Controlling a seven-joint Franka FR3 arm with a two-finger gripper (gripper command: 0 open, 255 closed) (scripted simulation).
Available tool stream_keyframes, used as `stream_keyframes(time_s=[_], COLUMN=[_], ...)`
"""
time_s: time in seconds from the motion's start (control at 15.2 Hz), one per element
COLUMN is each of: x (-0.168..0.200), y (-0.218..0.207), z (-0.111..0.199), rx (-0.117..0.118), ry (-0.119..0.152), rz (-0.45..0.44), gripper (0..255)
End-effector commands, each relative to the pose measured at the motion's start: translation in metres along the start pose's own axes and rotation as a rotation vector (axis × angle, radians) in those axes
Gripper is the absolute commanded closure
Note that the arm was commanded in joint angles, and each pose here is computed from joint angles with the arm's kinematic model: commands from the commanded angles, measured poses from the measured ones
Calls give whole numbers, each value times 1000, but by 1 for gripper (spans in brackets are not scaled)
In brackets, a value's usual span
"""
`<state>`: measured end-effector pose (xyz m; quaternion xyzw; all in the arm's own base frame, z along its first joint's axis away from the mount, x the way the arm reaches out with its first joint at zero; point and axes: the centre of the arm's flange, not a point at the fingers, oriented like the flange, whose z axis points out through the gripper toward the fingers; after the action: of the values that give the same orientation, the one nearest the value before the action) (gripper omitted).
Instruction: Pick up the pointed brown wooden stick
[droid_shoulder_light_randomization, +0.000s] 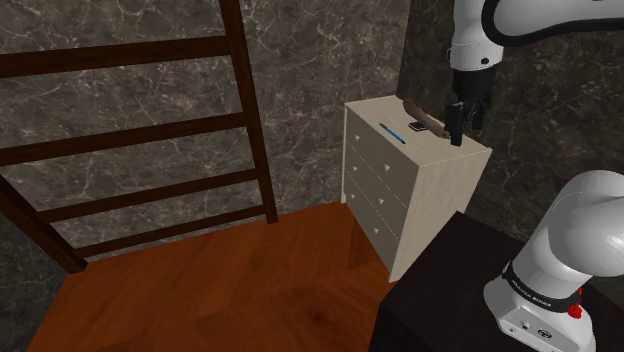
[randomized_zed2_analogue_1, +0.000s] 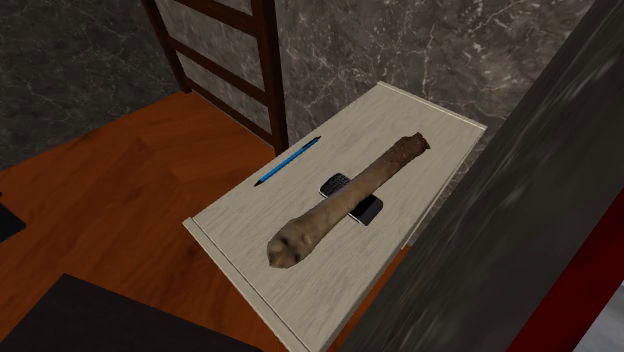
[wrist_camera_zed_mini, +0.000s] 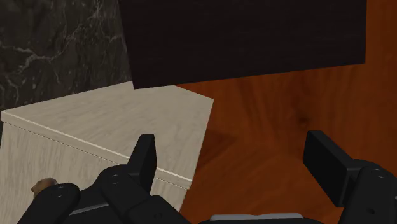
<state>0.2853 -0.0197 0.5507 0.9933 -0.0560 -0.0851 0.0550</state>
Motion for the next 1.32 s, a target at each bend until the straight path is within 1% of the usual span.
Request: stream_keyframes(time_s=[0.0,0.66,1.25], x=[0,92,167], y=[0,91,180], z=[0,26,50], rx=[0,57,109], ry=[0,49,93], rz=[0,105,199], gripper=[0,0,0])
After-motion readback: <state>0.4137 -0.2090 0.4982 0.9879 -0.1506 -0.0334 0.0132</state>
